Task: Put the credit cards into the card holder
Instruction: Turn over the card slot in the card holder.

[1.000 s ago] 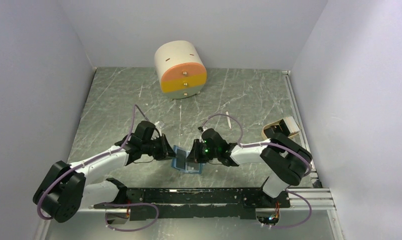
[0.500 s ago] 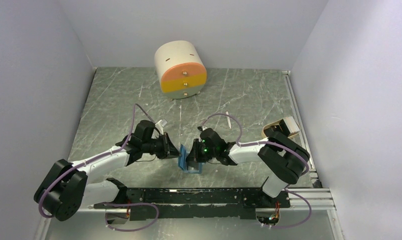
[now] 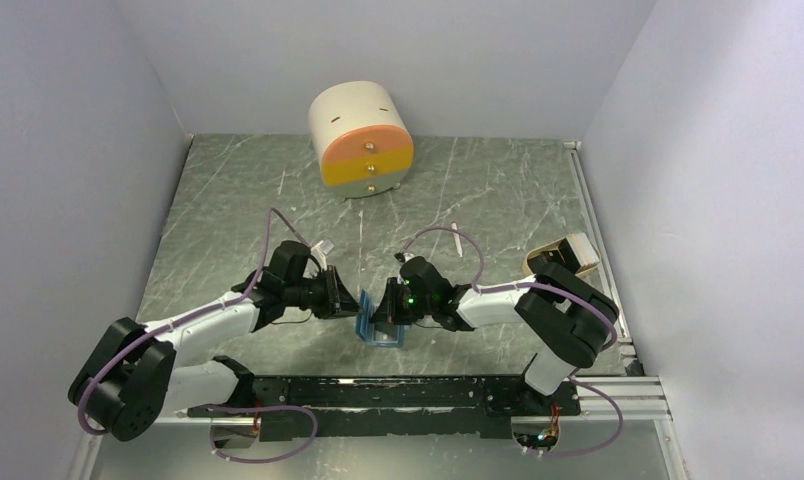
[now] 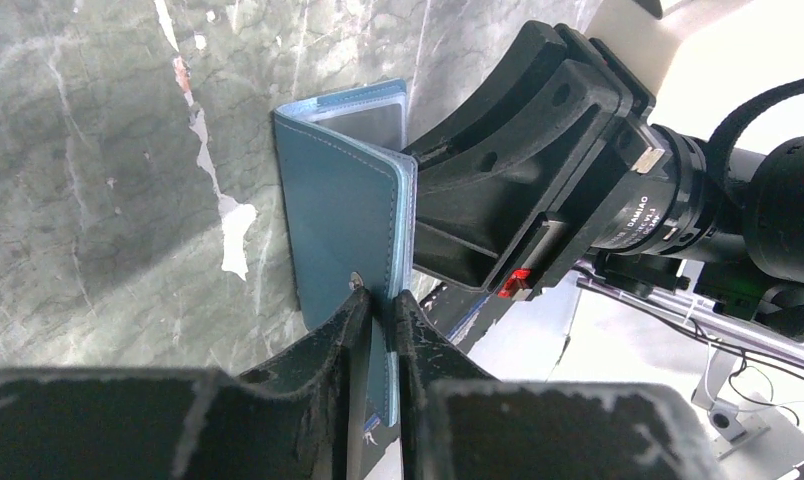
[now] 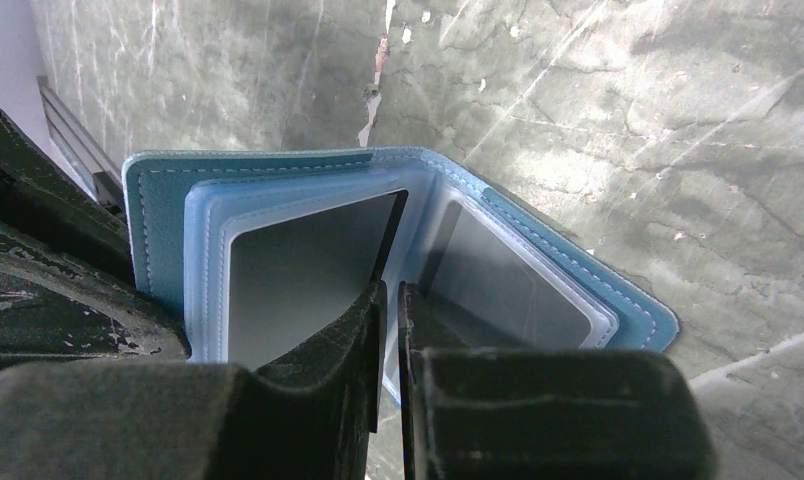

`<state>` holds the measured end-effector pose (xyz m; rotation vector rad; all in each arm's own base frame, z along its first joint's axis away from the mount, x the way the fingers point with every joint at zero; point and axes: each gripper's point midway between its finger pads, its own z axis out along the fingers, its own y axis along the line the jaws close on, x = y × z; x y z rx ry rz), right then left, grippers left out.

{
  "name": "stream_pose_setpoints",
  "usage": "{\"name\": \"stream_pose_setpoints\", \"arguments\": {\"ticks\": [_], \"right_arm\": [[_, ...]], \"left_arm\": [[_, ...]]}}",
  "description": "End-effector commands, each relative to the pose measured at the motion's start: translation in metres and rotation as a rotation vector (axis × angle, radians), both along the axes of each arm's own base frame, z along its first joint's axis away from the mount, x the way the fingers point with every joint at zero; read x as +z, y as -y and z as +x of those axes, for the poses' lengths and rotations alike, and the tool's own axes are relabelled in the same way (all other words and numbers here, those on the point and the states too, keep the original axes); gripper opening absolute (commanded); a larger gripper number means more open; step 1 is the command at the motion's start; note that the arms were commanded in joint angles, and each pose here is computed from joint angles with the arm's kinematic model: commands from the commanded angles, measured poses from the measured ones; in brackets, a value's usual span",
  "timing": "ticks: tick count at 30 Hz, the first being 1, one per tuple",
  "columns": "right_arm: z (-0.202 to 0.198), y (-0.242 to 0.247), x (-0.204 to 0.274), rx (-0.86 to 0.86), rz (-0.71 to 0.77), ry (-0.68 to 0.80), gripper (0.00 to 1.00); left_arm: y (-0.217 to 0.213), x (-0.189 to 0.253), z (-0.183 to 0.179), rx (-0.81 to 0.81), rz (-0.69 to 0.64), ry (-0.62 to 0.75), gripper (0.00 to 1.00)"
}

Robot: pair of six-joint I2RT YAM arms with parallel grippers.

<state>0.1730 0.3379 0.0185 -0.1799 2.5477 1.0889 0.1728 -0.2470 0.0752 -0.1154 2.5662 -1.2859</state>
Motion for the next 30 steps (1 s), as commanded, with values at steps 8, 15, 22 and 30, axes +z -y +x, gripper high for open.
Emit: {"name": "stream_pose_setpoints", "arguments": {"ticks": [8,15,22,30], "right_arm": [[-0.004,0.001,-0.004,0.022,-0.025,0.010,0.14],[-0.004,0.001,-0.003,0.020,-0.026,0.013,0.14],[-0.004,0.002,-0.004,0.018,-0.026,0.012,0.13],[-0.003,0.000,-0.005,0.019,-0.023,0.019,0.13]], "left_arm": [[0.000,0.001,0.000,-0.013,0.014,0.003,0.26],[0.002,0.003,0.001,-0.018,0.008,0.009,0.28],[0.001,-0.004,0.001,-0.016,0.019,-0.001,0.24],[0.004,-0.008,0.001,-0.030,0.003,-0.002,0.13]]}}
